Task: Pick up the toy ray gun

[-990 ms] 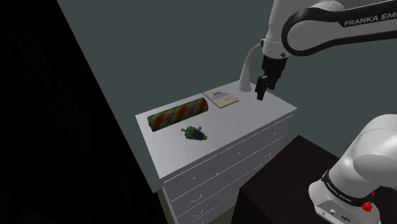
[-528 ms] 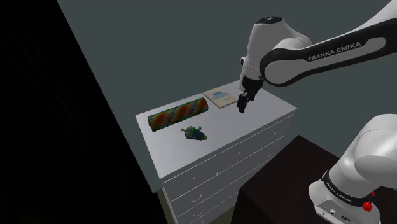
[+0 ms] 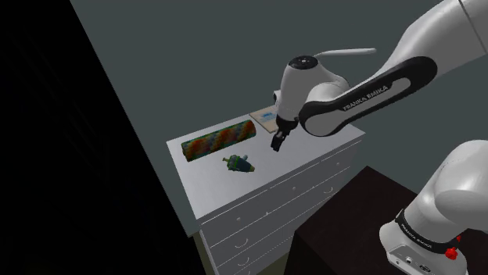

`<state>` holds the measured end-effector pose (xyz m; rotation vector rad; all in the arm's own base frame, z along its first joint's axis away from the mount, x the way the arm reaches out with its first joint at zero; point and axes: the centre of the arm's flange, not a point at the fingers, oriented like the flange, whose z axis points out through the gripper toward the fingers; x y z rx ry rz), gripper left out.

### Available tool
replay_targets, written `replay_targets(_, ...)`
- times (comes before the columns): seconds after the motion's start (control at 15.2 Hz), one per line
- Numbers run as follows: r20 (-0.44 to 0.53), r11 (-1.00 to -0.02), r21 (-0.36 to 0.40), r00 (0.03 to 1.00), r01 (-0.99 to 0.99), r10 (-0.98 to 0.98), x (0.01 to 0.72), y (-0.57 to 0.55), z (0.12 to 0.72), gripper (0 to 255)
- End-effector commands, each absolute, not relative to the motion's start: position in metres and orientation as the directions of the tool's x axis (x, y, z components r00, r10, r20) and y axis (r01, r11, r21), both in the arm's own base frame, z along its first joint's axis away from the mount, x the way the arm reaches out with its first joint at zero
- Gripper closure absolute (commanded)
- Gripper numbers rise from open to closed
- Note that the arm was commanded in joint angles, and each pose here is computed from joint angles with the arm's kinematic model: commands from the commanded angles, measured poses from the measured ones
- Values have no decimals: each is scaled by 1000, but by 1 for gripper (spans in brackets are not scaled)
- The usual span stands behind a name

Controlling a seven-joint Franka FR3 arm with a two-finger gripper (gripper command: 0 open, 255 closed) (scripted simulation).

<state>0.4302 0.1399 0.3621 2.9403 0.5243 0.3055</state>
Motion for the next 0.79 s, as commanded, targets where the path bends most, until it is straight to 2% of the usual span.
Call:
replay_targets(0.0, 195, -918, 186, 902, 351, 385, 442, 156, 341, 0)
replay_targets(0.73, 279, -839, 284, 798, 463, 535, 500, 231, 239, 0)
